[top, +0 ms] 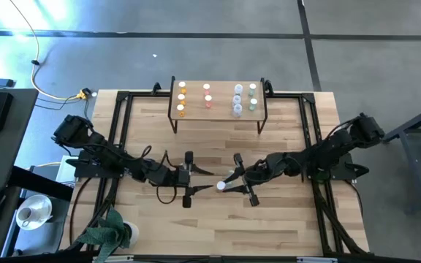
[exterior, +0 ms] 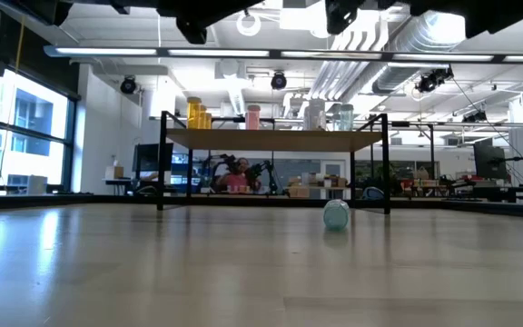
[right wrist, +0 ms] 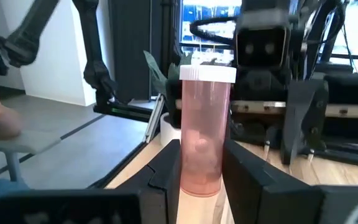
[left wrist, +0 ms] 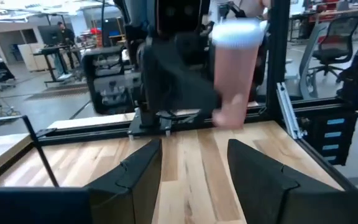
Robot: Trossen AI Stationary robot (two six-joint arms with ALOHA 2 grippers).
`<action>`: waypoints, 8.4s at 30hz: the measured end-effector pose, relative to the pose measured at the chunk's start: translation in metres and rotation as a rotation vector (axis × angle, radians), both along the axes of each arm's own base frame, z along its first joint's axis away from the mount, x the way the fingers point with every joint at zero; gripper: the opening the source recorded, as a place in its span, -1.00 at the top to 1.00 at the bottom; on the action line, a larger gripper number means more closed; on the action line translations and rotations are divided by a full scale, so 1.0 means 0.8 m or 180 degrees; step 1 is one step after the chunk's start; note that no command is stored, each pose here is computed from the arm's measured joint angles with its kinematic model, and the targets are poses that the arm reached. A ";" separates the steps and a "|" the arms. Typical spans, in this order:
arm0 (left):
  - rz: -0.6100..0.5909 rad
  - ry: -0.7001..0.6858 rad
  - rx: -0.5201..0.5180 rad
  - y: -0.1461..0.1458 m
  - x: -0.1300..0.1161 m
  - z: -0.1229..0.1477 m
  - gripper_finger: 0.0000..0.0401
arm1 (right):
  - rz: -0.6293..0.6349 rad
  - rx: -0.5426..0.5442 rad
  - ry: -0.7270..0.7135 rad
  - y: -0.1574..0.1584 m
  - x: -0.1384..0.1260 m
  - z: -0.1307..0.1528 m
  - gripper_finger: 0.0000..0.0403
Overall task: Pick and place medicine bottles onto shelf by color
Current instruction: Align the pink pill bottle with the other pink pill bottles on the shelf
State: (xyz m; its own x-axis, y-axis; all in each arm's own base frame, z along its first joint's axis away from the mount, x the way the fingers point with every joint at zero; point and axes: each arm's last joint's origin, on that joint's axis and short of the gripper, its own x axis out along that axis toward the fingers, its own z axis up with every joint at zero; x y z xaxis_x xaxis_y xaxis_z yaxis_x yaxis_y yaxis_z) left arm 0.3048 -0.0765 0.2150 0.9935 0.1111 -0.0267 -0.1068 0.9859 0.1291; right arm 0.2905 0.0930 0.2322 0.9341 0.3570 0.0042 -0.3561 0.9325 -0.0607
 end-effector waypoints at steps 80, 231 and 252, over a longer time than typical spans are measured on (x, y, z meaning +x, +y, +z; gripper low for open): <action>0.0081 0.0125 0.0009 0.001 -0.002 -0.003 0.57 | -0.0599 -0.0211 0.0154 -0.002 0.047 -0.040 0.11; 0.0789 0.1320 -0.0458 0.094 -0.080 0.035 -0.03 | -0.2111 -0.0170 0.2587 -0.280 0.115 0.127 0.49; 0.0781 0.1323 -0.0460 0.094 -0.080 0.035 -0.03 | -0.2088 -0.0109 0.2782 -0.279 0.127 0.132 0.49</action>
State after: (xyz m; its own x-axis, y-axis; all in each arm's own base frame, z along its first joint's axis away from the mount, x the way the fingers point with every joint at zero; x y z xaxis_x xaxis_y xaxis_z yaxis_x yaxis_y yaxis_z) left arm 0.2412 -0.0013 0.2426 0.8406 0.3061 -0.4468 -0.3064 0.9490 0.0738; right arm 0.3923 -0.1302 0.3379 0.6183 -0.2241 -0.7534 0.2768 0.9592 -0.0581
